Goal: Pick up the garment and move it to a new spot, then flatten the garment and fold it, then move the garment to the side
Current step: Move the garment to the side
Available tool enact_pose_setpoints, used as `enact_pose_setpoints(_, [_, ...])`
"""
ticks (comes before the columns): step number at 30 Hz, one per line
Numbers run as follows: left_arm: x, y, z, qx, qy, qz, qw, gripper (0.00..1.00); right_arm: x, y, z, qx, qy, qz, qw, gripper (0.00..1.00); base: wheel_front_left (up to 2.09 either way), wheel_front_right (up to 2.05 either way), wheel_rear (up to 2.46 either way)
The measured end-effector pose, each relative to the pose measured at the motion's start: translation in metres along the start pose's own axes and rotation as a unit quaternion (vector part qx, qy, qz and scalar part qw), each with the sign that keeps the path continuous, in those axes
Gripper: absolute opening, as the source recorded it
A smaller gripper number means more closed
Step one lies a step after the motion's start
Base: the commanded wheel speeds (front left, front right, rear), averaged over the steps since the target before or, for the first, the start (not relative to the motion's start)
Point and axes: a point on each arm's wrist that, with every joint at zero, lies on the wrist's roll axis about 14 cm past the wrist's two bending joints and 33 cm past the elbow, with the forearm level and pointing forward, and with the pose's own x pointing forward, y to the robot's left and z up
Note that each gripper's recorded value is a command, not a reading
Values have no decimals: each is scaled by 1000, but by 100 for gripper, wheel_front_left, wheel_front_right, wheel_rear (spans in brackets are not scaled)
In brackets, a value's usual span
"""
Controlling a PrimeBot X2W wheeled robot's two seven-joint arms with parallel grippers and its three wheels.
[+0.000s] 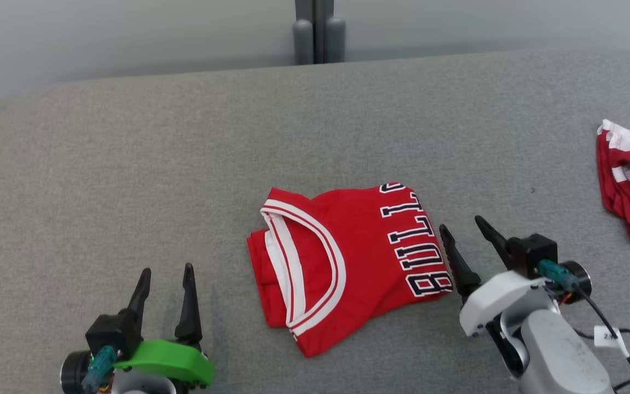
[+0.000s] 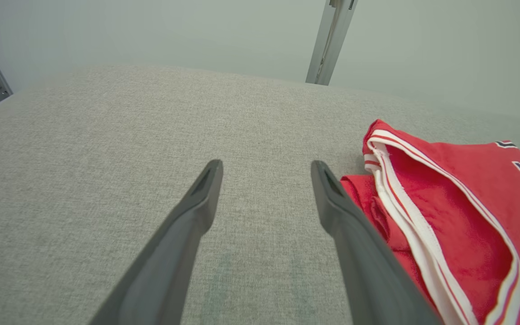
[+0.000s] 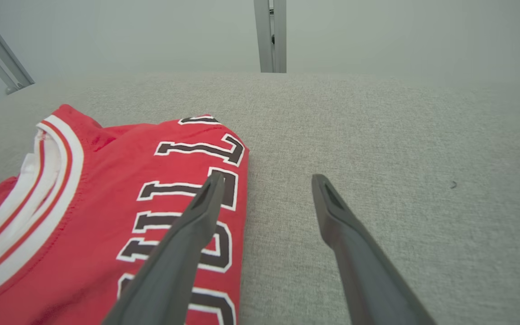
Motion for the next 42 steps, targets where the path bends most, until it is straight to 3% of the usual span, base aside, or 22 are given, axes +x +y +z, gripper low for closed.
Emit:
enact_pose_setpoints(9, [19,10,-15,-4,22,4,1000,100,37,28,-54,-8,88,53,995,100,0,0,0])
enact_pose_setpoints(10, [19,12,-17,-4,25,7,1000,100,37,30,-61,-5,98,56,994,93,0,0,0])
enact_pose_setpoints(11, [19,15,-20,-4,29,11,999,100,38,32,-67,-3,105,59,993,47,0,0,0])
enact_pose_setpoints(12, [18,17,-23,-3,34,13,999,100,40,33,-69,-3,108,60,992,14,0,0,0])
enact_pose_setpoints(13, [18,19,-25,-1,38,14,999,100,42,31,-71,-1,110,58,992,0,0,0,0])
enact_pose_setpoints(19, [27,11,-32,6,46,-3,999,100,41,9,-65,12,99,22,995,0,0,0,0])
enact_pose_setpoints(24, [40,-19,-38,8,50,-54,997,100,21,-27,-61,12,93,-29,995,0,0,0,0])
enact_pose_setpoints(28, [53,-63,-40,6,49,-120,991,100,-4,-56,-59,15,92,-74,993,0,0,0,0])
enact_pose_setpoints(36, [57,-160,-45,-2,50,-260,964,100,-71,-108,-51,29,84,-171,981,0,0,0,0])
enact_pose_setpoints(42, [53,-202,-53,-1,59,-318,946,100,-110,-131,-45,31,75,-224,971,0,0,0,0])
